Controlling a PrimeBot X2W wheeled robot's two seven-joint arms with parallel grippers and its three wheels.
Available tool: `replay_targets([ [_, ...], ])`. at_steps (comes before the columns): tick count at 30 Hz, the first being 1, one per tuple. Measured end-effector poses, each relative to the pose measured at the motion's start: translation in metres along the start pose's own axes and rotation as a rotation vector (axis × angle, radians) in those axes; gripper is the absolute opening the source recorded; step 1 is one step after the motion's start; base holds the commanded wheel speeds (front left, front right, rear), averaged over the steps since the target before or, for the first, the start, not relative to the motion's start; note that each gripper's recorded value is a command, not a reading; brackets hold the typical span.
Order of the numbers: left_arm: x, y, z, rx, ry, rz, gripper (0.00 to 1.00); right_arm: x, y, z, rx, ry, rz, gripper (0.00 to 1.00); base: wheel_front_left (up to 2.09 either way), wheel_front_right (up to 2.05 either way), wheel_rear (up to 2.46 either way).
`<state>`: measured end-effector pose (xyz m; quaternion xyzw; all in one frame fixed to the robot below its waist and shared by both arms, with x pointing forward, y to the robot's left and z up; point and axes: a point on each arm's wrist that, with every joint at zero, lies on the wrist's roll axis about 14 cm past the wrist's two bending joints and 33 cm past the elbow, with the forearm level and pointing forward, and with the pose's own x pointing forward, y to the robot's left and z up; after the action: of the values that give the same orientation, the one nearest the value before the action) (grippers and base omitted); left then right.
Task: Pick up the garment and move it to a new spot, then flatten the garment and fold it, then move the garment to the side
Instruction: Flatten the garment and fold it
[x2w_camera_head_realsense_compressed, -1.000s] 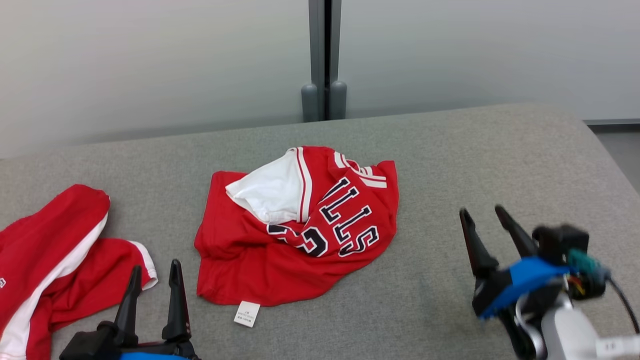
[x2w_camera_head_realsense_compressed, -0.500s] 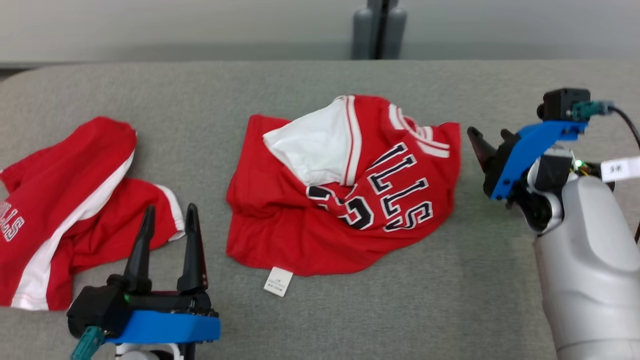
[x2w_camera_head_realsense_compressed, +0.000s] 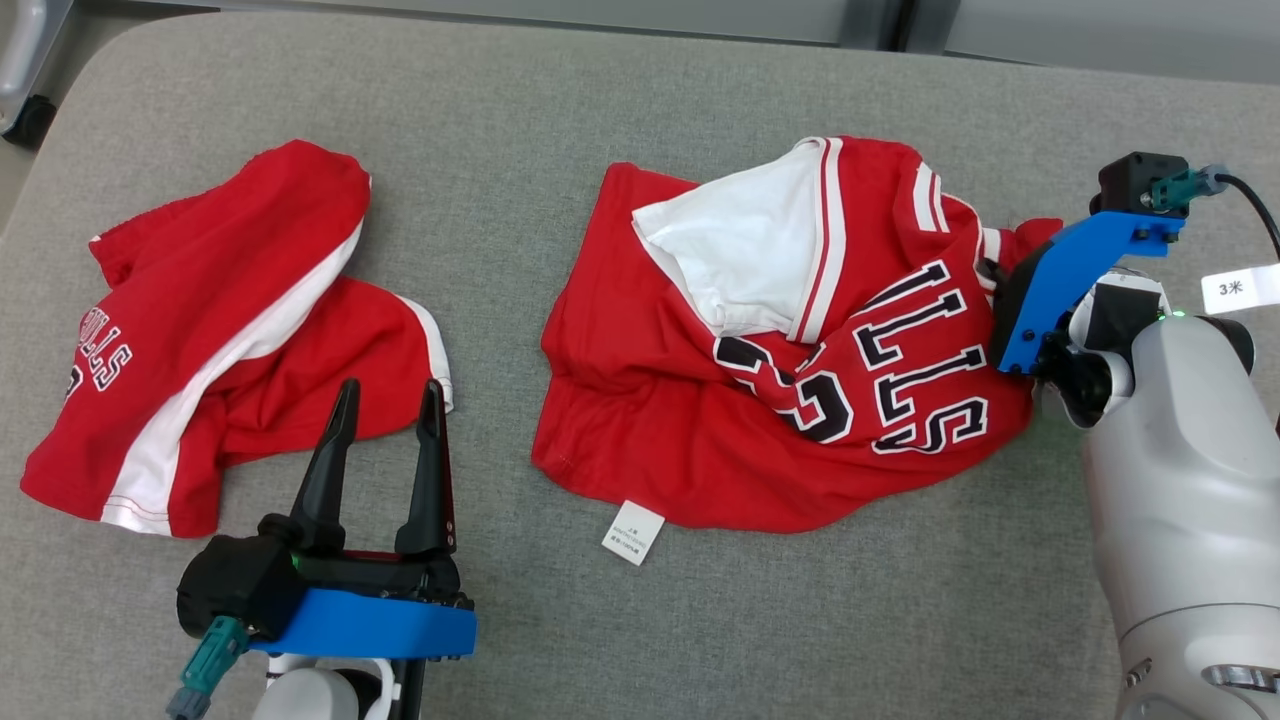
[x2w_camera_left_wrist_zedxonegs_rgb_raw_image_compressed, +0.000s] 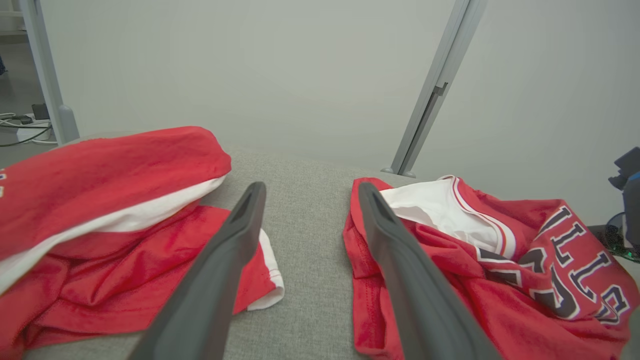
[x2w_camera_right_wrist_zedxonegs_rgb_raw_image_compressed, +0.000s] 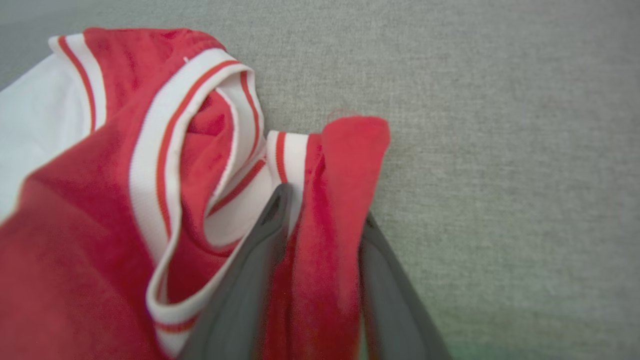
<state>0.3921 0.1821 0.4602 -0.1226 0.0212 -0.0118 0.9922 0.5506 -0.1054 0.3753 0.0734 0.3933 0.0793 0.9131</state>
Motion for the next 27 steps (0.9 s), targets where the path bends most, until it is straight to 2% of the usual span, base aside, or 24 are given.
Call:
replay_targets([
  [4,-0.001,0.001,0.002,-0.006,-0.005,0.005,1.00,-0.005,0.004,0.016,-0.034,-0.082,0.001,0.00,0.00,0.00,0.00],
  [5,-0.002,0.000,0.005,-0.009,-0.014,0.001,1.00,-0.012,0.014,0.034,-0.070,-0.159,0.019,0.00,0.00,0.00,0.00],
  [8,-0.004,-0.002,0.007,-0.011,-0.020,-0.004,1.00,-0.024,0.033,0.050,-0.122,-0.239,0.070,0.00,0.00,0.00,0.00],
  [12,-0.007,-0.004,0.013,-0.009,-0.034,-0.020,1.00,-0.056,0.053,0.080,-0.189,-0.394,0.119,0.00,0.00,0.00,0.00],
  [16,-0.012,-0.010,0.020,-0.012,-0.054,-0.039,1.00,-0.094,0.057,0.091,-0.198,-0.519,0.141,0.00,0.00,0.00,0.00],
  [20,-0.017,-0.016,0.023,-0.018,-0.065,-0.054,1.00,-0.132,0.049,0.077,-0.177,-0.558,0.139,0.00,0.00,0.00,0.00],
  [27,-0.018,-0.027,0.031,-0.025,-0.090,-0.086,1.00,-0.189,0.023,0.023,-0.088,-0.510,0.122,0.00,0.00,0.00,0.00],
])
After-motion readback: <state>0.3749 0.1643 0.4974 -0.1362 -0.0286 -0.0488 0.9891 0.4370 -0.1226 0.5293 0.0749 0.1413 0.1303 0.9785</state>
